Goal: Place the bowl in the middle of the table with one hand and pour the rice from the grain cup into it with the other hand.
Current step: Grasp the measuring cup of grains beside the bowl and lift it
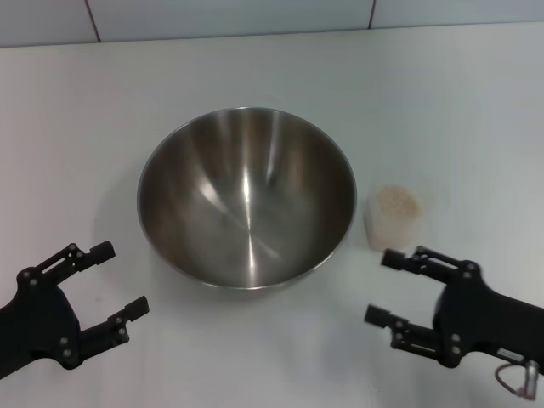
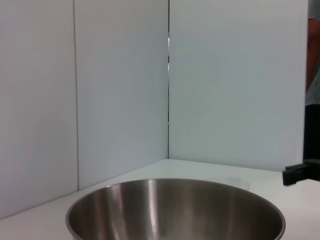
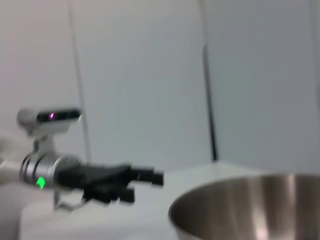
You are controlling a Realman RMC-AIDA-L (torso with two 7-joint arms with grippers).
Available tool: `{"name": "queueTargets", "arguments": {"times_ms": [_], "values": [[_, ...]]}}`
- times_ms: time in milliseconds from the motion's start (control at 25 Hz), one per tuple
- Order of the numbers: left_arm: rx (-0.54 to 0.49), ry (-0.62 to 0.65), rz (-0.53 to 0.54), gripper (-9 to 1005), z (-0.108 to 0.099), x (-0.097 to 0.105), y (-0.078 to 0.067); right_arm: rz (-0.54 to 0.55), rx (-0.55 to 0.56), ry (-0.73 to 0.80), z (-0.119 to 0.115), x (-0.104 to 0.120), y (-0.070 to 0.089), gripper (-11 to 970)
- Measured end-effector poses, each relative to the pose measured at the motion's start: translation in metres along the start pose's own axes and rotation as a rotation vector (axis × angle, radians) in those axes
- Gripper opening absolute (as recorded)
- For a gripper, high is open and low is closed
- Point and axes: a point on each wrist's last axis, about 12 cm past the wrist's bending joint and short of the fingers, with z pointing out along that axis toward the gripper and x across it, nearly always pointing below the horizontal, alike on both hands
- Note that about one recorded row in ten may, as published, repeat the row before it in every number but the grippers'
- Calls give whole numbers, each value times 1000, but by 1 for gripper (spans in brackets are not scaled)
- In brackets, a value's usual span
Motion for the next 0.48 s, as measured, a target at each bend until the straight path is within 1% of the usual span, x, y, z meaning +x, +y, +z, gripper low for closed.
{"name": "queueTargets", "arguments": {"times_ms": [240,320,480], "values": [[8,0,-2,800,0,-1,2,-11,319,-148,-19,13,26,720],[13,-1,0,800,1,-2,3,-17,428,-170,-25,17,33,720],[15,-2,0,800,0,-3,3,-18,590,-176,-29,25,43,719]]}}
